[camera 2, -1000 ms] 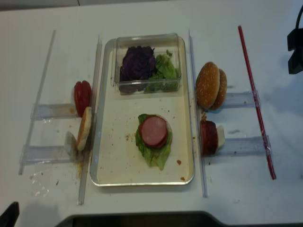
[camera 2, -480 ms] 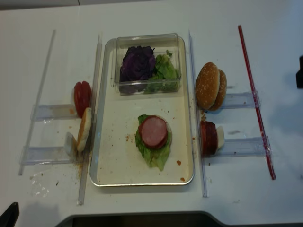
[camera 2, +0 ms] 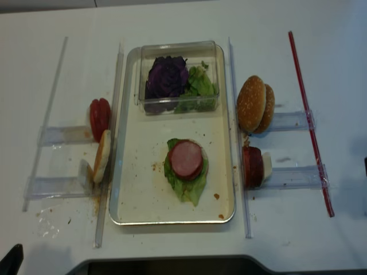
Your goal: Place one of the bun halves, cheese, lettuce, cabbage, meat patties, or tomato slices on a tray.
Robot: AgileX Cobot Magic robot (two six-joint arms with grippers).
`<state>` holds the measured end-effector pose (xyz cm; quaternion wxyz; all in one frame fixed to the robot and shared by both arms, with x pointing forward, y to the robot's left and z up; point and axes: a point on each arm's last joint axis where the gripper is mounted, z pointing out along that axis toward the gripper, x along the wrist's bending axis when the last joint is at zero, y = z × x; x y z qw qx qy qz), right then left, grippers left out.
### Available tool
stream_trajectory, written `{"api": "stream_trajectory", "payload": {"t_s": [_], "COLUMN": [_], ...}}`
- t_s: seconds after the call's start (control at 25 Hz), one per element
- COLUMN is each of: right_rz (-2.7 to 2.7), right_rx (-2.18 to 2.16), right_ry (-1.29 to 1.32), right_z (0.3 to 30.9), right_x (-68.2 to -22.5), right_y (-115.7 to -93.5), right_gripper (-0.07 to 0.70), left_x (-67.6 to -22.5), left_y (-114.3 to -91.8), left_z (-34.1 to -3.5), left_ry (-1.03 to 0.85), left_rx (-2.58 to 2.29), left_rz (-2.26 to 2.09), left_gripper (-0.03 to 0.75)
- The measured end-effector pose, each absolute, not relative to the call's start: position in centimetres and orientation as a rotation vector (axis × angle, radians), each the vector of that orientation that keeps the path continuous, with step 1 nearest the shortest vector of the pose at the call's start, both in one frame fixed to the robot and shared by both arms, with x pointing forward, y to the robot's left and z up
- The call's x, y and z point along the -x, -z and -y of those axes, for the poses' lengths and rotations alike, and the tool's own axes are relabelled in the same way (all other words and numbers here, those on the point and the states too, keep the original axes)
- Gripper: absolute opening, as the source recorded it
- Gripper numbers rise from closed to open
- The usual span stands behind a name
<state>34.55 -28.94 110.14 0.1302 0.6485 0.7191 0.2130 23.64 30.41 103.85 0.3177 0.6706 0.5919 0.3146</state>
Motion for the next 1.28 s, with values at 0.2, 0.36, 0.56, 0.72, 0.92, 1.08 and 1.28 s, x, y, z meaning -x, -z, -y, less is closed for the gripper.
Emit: {"api": "stream_trajectory", "payload": {"t_s": [0.2, 0.36, 0.56, 0.72, 0.92, 1.08, 1.28], "right_rz": [-2.059, -2.015, -1.963, -1.925, -1.874, -1.852, -1.896], "right_rx": [-1.800, -1.746, -1.684, -1.620, -1.538, -1.509, -1.546], "right_ry": [-0.671, -0.719, -0.771, -0.809, -0.863, -0.885, -0.872], "right_z": [28.8, 28.7, 28.7, 28.6, 28.4, 28.3, 28.2], "right_x": [-32.4, -30.8, -29.0, -27.4, -25.3, -24.1, -23.9], "right_y": [-110.6, -111.1, -111.6, -111.9, -112.1, -111.3, -108.2], "right_gripper": [0.487, 0.487, 0.487, 0.487, 0.487, 0.487, 0.487], "left_x": [-23.6, -23.6, -23.6, -23.6, -23.6, -23.6, -23.6], "left_y": [-103.8, -103.8, -103.8, -103.8, -103.8, -103.8, -103.8], "left_z": [-30.4, -30.4, -30.4, -30.4, -30.4, -30.4, -30.4], "left_ry": [-0.828, -0.828, -0.828, -0.828, -0.828, -0.828, -0.828], "left_rx": [-1.764, -1.764, -1.764, -1.764, -1.764, -1.764, -1.764], "left_rz": [-1.558, -1.558, -1.558, -1.558, -1.558, -1.558, -1.558], "left_gripper": [0.349, 0.349, 0.349, 0.349, 0.349, 0.349, 0.349]}}
